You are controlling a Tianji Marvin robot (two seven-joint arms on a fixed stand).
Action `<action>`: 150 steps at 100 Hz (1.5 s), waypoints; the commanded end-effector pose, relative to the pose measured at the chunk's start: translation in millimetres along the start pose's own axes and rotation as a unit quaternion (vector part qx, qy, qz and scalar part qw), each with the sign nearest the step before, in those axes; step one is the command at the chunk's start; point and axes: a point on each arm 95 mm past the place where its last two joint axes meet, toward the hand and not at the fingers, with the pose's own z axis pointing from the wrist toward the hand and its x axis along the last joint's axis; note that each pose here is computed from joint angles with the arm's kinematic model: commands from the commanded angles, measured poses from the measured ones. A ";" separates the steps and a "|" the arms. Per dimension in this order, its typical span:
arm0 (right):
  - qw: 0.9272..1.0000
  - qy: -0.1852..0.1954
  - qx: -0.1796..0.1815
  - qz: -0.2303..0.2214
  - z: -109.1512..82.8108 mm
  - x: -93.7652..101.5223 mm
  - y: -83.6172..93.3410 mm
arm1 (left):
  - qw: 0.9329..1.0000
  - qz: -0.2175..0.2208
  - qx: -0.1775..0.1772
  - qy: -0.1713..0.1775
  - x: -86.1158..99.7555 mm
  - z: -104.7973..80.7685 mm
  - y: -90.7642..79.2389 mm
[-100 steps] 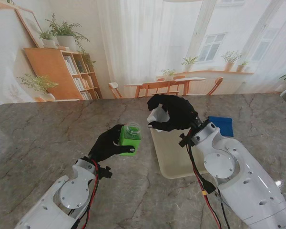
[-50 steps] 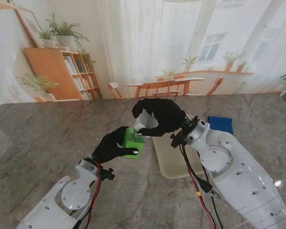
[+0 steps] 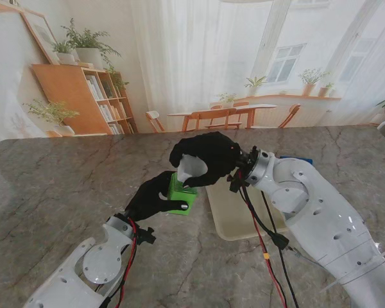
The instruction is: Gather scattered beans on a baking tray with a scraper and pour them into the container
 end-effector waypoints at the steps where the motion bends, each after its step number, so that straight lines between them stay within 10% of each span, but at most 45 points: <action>1: 1.000 0.013 0.013 -0.019 1.9 -3.6 5.5 | 1.000 -0.007 -0.002 0.005 2.8 -0.4 4.1; 150: 0.997 0.072 0.037 0.014 1.3 -7.3 -17.6 | 1.000 -0.008 0.012 0.000 6.9 -1.3 2.4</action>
